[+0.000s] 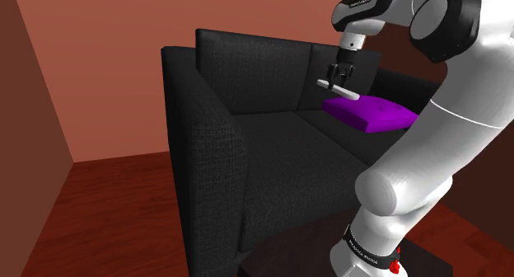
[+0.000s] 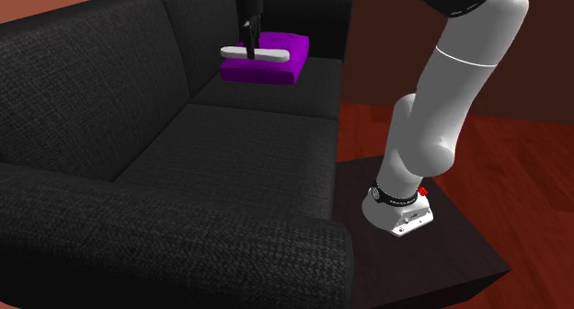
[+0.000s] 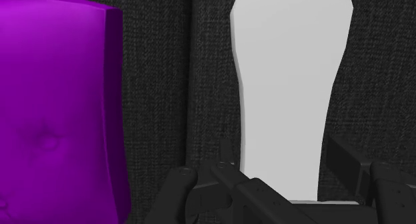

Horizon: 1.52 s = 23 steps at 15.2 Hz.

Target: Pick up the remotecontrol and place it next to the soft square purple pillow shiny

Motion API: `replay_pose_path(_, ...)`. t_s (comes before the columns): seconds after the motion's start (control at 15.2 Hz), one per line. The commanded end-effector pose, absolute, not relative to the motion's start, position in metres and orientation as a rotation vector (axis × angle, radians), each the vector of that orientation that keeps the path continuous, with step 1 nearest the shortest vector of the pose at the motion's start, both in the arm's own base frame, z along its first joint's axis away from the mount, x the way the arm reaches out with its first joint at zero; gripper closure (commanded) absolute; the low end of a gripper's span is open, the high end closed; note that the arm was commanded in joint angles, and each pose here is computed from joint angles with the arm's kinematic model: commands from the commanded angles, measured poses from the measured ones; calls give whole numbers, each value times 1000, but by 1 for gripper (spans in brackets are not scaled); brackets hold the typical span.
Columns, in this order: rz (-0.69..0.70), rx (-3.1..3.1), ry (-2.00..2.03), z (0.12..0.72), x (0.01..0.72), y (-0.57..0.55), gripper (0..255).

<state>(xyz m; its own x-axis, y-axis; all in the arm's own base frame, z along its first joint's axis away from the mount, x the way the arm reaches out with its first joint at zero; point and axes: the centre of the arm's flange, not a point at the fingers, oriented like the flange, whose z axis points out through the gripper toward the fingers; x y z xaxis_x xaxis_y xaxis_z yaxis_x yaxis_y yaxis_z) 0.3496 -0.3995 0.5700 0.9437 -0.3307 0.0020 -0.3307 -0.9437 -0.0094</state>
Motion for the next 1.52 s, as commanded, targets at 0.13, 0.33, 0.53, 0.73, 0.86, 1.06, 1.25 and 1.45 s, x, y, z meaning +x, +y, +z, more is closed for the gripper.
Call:
replay_pose_path(0.13, -6, -3090, 523, 572, 339, -452, 255)
replay_pose_path(0.33, -6, -3090, 523, 567, 334, -479, 255)
replay_pose_path(0.53, -6, -3090, 523, 551, 334, -479, 255)
replay_pose_path(0.73, -6, -3090, 523, 535, 334, -479, 255)
replay_pose_path(0.86, -6, -3090, 523, 524, 334, -479, 255)
replay_pose_path(1.06, -6, -3090, 523, 509, 334, -479, 255)
replay_pose_path(1.25, -6, -3090, 523, 493, 334, -479, 255)
replay_pose_path(1.45, -6, -3090, 523, 477, 334, -479, 255)
